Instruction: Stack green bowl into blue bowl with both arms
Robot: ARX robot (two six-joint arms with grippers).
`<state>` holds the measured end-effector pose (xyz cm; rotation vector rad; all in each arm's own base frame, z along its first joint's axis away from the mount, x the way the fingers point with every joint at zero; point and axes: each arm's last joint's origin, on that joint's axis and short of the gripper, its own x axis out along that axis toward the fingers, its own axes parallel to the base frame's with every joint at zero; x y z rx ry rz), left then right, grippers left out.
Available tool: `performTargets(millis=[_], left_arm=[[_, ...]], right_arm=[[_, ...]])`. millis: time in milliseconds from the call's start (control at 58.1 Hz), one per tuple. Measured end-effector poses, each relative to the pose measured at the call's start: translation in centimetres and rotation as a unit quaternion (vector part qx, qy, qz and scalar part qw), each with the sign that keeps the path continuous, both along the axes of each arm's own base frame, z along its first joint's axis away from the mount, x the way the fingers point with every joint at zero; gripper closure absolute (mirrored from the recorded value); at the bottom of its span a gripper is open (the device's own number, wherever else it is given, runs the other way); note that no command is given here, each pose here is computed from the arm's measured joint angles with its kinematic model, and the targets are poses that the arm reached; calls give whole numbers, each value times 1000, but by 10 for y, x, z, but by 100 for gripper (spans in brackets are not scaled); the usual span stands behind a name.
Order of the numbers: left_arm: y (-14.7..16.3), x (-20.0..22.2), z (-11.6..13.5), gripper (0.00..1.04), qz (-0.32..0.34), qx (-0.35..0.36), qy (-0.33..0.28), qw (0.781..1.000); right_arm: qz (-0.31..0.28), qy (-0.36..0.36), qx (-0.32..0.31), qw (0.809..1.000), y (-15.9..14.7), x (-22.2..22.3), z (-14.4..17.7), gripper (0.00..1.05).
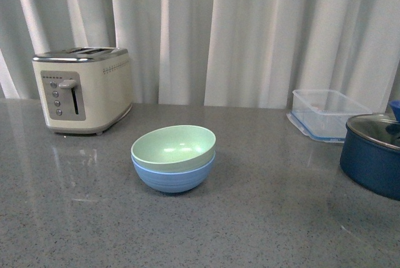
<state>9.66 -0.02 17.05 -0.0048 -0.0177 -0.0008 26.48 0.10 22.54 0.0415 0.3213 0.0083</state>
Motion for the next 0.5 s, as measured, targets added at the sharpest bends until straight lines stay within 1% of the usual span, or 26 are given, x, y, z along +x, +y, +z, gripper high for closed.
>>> performTargets(millis=[17, 52, 86, 103, 138, 155, 189, 258, 275, 396, 430, 499], left_arm=[[0, 0, 0, 7, 0, 0, 0, 1000], [0, 0, 0, 7, 1, 0, 0, 1000], [0, 0, 0, 7, 1, 0, 0, 1000], [0, 0, 0, 7, 1, 0, 0, 1000], [0, 0, 0, 7, 1, 0, 0, 1000], [0, 0, 0, 7, 0, 0, 0, 1000], [0, 0, 0, 7, 0, 0, 0, 1000], [0, 0, 0, 7, 0, 0, 0, 1000], [0, 0, 0, 7, 0, 0, 0, 1000], [0, 0, 0, 7, 1, 0, 0, 1000], [0, 0, 0, 7, 0, 0, 0, 1000], [0, 0, 0, 7, 0, 0, 0, 1000]], right_arm=[[-2, -14, -2, 1000, 0, -2, -2, 33], [-5, -64, -8, 998, -1, -11, -7, 40], [-5, -96, -10, 995, -1, -18, -9, 45], [-5, -106, -11, 994, -1, -20, -9, 47], [-5, -139, -12, 990, -1, -28, -7, 54], [-5, -145, -13, 989, -1, -30, -7, 56], [-5, -161, -15, 987, -1, -37, -7, 63], [-6, -163, -16, 986, -1, -48, -13, 75], [-6, -162, -16, 987, -1, -49, -14, 77], [-4, -153, -18, 988, -1, -66, -28, 100], [-4, -154, -19, 988, -1, -70, -29, 104], [-5, -156, -20, 988, -1, -78, -33, 104]])
